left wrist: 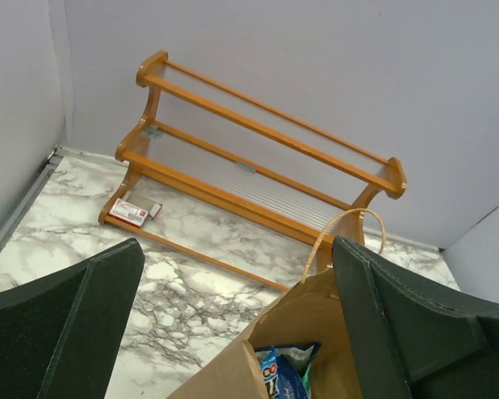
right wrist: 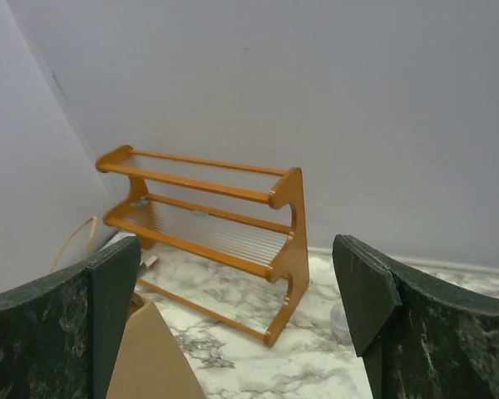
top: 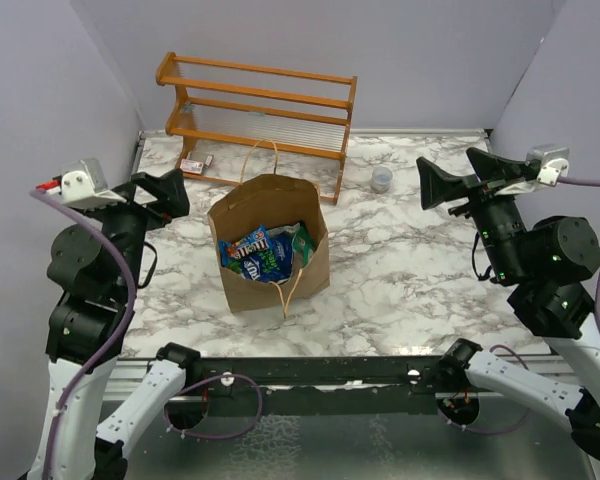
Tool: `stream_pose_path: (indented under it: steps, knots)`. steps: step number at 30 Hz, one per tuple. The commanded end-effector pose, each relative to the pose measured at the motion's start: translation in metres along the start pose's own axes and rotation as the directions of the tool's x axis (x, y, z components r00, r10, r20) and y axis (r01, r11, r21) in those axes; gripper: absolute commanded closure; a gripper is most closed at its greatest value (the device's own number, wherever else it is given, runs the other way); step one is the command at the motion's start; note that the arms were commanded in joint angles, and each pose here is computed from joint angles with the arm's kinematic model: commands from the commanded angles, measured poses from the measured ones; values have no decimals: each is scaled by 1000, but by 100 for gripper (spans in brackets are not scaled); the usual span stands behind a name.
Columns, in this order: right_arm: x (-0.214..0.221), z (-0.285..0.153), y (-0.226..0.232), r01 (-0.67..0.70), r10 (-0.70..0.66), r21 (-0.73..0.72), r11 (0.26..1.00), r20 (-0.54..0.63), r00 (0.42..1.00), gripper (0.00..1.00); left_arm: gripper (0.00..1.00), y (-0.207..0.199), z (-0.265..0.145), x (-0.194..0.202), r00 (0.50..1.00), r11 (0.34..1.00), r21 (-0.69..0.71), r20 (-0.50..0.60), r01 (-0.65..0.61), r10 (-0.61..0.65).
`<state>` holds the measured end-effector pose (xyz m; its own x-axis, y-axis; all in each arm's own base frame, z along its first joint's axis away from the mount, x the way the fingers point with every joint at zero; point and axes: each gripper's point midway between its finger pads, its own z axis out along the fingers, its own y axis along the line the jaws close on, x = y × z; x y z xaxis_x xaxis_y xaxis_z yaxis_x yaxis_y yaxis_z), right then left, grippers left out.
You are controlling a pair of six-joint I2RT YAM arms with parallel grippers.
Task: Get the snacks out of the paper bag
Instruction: Adjust the paper bag at the center of the board.
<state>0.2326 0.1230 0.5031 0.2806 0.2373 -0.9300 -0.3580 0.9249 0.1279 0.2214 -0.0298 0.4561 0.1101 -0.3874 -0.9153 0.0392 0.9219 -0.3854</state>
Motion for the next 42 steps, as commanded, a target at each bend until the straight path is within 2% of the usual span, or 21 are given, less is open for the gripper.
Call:
stream_pose_path:
  steps: [1,10,18,24,27,30,33,37,42]
  knots:
    - [21,-1,-24,21,-5,142,990,-111,994,1,1,-13,20,14,999,998,66,-53,4,0]
    - [56,-8,-50,56,17,297,953,-239,971,1,1,-18,57,53,977,993,116,-212,1,23]
    - [81,-18,-58,55,70,363,930,-324,944,1,1,-42,82,82,933,968,241,-358,63,28]
    - [81,-22,-44,26,83,283,959,-365,927,1,3,-79,87,96,893,890,424,-448,169,44]
    - [71,-26,-27,0,62,166,986,-366,928,1,5,-92,85,108,869,839,495,-492,228,53]
    - [64,-32,-6,5,-7,-6,1000,-369,930,1,10,-96,91,117,851,821,507,-523,261,52]
    - [65,-36,5,4,-37,-89,996,-375,926,1,15,-100,99,121,845,804,521,-533,288,43]
    - [73,-36,9,18,-66,-121,992,-402,913,1,27,-102,113,130,826,798,512,-563,318,32]
    - [81,-27,-5,-2,9,18,1000,-405,914,1,36,-103,127,145,795,788,502,-606,357,26]
